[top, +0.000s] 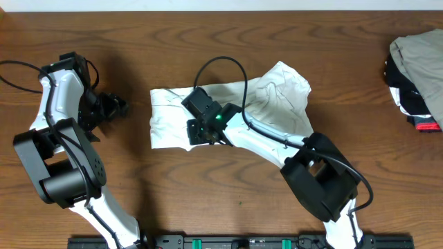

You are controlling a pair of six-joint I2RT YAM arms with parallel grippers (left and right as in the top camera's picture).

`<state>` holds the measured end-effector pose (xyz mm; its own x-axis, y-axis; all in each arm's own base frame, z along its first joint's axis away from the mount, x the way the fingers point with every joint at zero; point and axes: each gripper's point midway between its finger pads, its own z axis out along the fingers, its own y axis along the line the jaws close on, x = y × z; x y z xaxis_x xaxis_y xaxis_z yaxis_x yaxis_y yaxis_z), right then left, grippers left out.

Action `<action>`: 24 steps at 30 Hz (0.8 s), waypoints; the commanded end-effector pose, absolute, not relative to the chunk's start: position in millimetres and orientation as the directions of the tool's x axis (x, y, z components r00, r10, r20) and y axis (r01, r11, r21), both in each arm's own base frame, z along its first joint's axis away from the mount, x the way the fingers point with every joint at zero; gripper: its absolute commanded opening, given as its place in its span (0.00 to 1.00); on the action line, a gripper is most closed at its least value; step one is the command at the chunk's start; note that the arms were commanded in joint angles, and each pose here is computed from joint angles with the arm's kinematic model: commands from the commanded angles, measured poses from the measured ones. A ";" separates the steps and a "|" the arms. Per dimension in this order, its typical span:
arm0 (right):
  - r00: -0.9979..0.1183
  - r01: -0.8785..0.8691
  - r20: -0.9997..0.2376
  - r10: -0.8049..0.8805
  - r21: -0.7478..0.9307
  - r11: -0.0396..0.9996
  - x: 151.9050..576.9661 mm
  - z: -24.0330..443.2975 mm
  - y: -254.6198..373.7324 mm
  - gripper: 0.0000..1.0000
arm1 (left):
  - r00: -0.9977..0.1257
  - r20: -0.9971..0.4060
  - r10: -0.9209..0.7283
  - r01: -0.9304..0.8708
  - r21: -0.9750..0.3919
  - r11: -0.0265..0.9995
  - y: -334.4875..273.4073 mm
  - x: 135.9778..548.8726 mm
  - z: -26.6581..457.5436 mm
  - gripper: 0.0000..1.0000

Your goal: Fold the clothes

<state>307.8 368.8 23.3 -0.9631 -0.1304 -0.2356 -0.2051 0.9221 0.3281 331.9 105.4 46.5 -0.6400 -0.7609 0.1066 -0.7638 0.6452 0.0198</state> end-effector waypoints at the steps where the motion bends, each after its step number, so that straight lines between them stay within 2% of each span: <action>1: -0.952 -0.210 -0.283 -0.117 0.325 0.922 323.0 43.8 373.4 0.01 | -0.635 0.095 -0.766 -0.767 0.036 0.641 108.5 328.9 48.4 0.98; 8: -0.892 -0.323 -0.406 -0.198 0.266 0.908 314.6 119.9 407.7 0.01 | -0.635 0.096 -0.766 -0.767 0.037 0.641 108.4 328.6 48.1 0.98; 12: -0.855 -0.377 -0.463 -0.232 0.248 0.892 304.6 137.2 426.6 0.02 | -0.635 0.097 -0.766 -0.767 0.037 0.640 108.3 328.4 48.1 0.98; 17: -0.874 -0.369 -0.422 -0.242 0.251 0.895 298.9 118.4 431.1 0.02 | -0.635 0.101 -0.766 -0.767 0.039 0.641 108.0 327.4 48.2 0.98; 24: -0.920 -0.332 -0.301 -0.253 0.251 0.909 301.0 66.4 424.9 0.01 | -0.634 0.113 -0.765 -0.766 0.048 0.642 106.8 323.9 48.5 0.98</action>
